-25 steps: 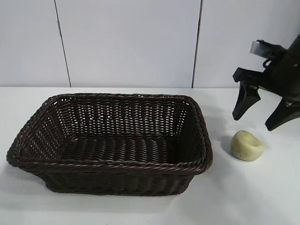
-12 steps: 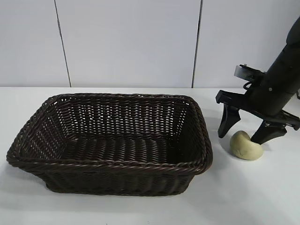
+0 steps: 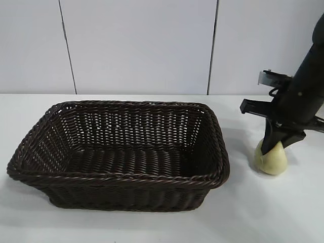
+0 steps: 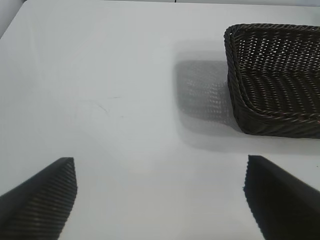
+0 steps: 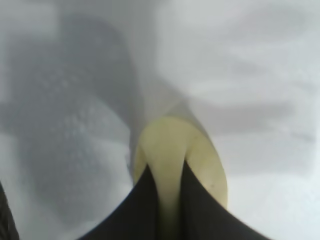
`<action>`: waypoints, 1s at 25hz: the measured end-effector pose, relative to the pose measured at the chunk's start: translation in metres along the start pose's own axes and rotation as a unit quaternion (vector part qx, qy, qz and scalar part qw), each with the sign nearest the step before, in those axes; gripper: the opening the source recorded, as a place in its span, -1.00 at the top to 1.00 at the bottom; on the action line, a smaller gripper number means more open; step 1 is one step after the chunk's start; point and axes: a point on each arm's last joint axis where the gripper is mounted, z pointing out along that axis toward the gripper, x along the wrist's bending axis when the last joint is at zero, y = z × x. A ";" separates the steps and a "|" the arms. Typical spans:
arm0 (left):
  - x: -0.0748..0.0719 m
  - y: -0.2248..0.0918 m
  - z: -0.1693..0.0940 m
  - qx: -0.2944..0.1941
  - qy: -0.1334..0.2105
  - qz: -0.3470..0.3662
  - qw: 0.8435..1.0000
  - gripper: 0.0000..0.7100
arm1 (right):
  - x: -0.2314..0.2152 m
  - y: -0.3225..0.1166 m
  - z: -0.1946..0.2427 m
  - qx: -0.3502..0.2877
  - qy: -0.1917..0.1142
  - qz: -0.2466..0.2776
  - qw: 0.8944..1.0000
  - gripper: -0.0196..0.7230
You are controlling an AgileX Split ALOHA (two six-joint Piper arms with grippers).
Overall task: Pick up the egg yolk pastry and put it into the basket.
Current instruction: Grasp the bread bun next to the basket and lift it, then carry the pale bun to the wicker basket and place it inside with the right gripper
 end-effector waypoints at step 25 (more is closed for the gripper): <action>0.000 0.000 0.000 0.000 0.000 0.000 1.000 -0.85 | 0.162 -0.039 -0.119 -0.130 0.152 -0.161 0.966 0.88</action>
